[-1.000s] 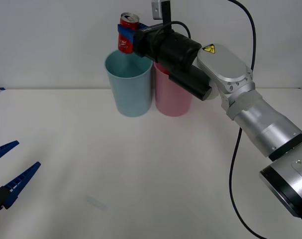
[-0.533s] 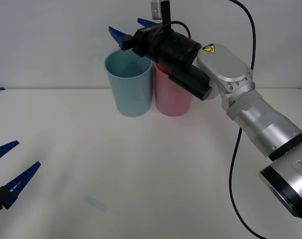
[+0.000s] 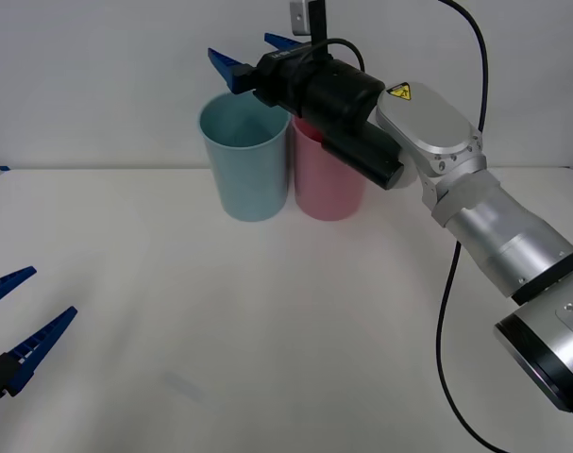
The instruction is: Grasp the object on the table and drop it into the matching bin: aluminum can to the light blue bin, PET bottle to the pink bin.
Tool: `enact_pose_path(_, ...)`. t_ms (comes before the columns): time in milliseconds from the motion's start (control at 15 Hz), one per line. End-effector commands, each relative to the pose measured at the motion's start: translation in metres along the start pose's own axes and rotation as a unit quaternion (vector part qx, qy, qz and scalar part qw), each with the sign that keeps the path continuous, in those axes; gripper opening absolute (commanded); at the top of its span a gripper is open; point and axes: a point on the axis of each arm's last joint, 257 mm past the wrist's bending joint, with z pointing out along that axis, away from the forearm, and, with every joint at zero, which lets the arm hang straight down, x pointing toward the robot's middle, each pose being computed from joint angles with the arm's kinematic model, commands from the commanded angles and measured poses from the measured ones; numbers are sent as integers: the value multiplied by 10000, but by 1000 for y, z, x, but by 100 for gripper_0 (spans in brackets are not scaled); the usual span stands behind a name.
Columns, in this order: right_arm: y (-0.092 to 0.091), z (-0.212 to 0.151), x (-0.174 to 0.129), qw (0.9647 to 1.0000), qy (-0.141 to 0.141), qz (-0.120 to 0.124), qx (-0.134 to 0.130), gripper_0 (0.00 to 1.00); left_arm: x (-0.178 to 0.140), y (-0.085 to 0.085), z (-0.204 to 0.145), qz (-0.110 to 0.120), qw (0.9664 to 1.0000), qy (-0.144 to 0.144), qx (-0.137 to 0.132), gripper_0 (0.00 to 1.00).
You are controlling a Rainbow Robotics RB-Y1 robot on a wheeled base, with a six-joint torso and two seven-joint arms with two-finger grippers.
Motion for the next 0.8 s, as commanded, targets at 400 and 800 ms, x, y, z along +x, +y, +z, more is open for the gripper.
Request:
enact_pose_path(400,17,-69,4,9983,-230,-444,-301,100,0,0,0,0,10000,0,1,100)
enact_pose_path(800,47,-176,21,9964,-158,-602,-583,100,0,0,0,0,10000,0,1,100)
